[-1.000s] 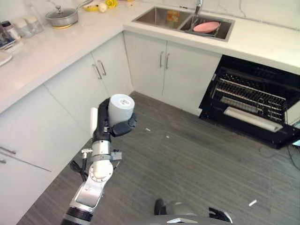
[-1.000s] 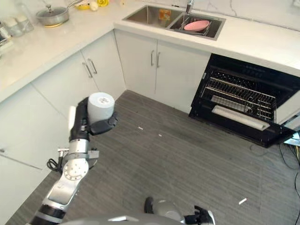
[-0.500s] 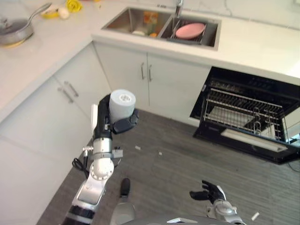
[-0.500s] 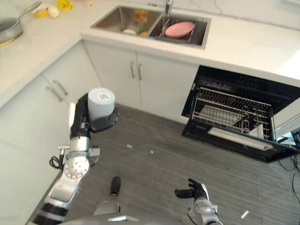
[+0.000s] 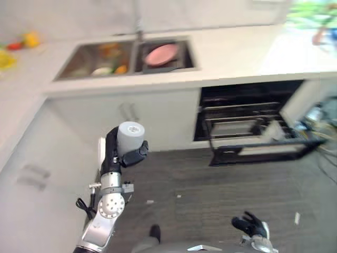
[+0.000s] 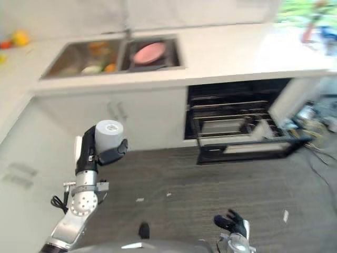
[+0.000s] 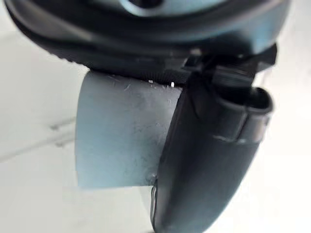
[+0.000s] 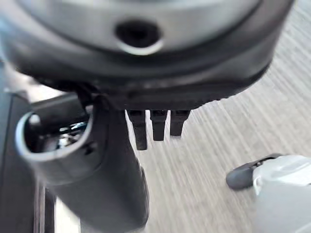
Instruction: Place the dishes in the dishwasher.
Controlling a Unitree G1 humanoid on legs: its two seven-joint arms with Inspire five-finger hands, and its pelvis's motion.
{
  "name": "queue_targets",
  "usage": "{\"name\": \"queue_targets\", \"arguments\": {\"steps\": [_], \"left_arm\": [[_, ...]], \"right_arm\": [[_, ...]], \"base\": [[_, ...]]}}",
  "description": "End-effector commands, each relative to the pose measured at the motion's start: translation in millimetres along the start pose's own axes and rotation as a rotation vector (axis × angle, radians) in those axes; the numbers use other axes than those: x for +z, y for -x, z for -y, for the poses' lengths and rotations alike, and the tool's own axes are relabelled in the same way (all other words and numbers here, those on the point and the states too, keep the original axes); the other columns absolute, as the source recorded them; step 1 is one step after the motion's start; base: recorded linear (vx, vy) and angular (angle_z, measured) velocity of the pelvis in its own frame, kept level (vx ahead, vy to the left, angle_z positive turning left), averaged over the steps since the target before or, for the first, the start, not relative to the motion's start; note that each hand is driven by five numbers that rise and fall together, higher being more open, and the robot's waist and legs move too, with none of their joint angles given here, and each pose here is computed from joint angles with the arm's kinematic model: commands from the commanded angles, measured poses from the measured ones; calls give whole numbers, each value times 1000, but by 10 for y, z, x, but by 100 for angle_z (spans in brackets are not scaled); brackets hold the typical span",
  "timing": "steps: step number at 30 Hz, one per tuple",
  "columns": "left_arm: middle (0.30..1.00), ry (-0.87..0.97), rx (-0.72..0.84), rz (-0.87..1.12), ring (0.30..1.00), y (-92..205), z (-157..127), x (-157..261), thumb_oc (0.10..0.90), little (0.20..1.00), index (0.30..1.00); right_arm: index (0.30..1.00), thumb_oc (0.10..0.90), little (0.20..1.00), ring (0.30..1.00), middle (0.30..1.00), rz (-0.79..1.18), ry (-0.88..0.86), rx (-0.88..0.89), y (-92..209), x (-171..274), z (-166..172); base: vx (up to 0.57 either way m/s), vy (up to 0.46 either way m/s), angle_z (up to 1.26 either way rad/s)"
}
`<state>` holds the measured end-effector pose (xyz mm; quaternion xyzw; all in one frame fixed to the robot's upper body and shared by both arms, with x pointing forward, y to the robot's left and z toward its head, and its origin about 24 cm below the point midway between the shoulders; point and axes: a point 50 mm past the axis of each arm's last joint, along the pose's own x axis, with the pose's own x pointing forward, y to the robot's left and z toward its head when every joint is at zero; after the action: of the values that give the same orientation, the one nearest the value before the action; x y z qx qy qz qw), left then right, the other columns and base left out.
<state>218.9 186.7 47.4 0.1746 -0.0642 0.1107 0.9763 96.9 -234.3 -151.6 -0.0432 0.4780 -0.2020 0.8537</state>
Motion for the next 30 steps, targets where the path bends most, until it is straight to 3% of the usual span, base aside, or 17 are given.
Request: {"name": "queue_targets", "arguments": {"steps": [1, 2, 4, 6, 14, 15, 16, 19, 27, 30], "left_arm": [[300, 144, 131, 346, 300, -124, -332, 617, 400, 300, 300], [300, 104, 139, 349, 300, -134, -419, 618, 400, 300, 300], [300, 135, 173, 361, 300, -136, -459, 654, 400, 300, 300], [300, 135, 173, 361, 300, -135, -459, 654, 400, 300, 300], [300, 130, 67, 377, 300, -177, -361, 683, 400, 300, 300], [300, 126, 36, 412, 300, -212, -128, 795, 400, 300, 300], [300, 139, 27, 418, 300, -238, -53, 829, 400, 300, 300], [300, 128, 27, 425, 300, -265, 11, 855, 400, 300, 300], [300, 105, 36, 426, 300, -230, -23, 858, 400, 300, 300], [300, 149, 29, 423, 300, -235, 16, 885, 400, 300, 300]], "right_arm": [[900, 800, 900, 900, 900, 278, 204, 311, 298, 590, -1265], [900, 800, 900, 900, 900, 231, 208, 177, 53, 538, -658], [900, 800, 900, 900, 900, 229, 201, 169, 13, 516, -460], [900, 800, 900, 900, 900, 229, 201, 169, 13, 516, -459], [900, 800, 900, 900, 900, 337, 192, 121, 7, 709, -257], [900, 800, 900, 900, 900, 422, 86, 45, 50, 807, 56], [900, 800, 900, 900, 900, 484, 67, 46, 105, 895, 166], [900, 800, 900, 900, 900, 639, 48, 28, 240, 1220, 288], [900, 800, 900, 900, 900, 1027, -34, 53, 806, 1968, 304], [900, 800, 900, 900, 900, 1200, -68, 195, 1108, 2247, 111]], "base": [[-385, 784, -22], [-393, 781, -174], [-30, 32, -499], [-8, 10, -321], [28, -14, -11], [117, -52, 12], [121, -54, 31], [50, -41, 42], [35, -30, 4], [13, -29, 9]]}}
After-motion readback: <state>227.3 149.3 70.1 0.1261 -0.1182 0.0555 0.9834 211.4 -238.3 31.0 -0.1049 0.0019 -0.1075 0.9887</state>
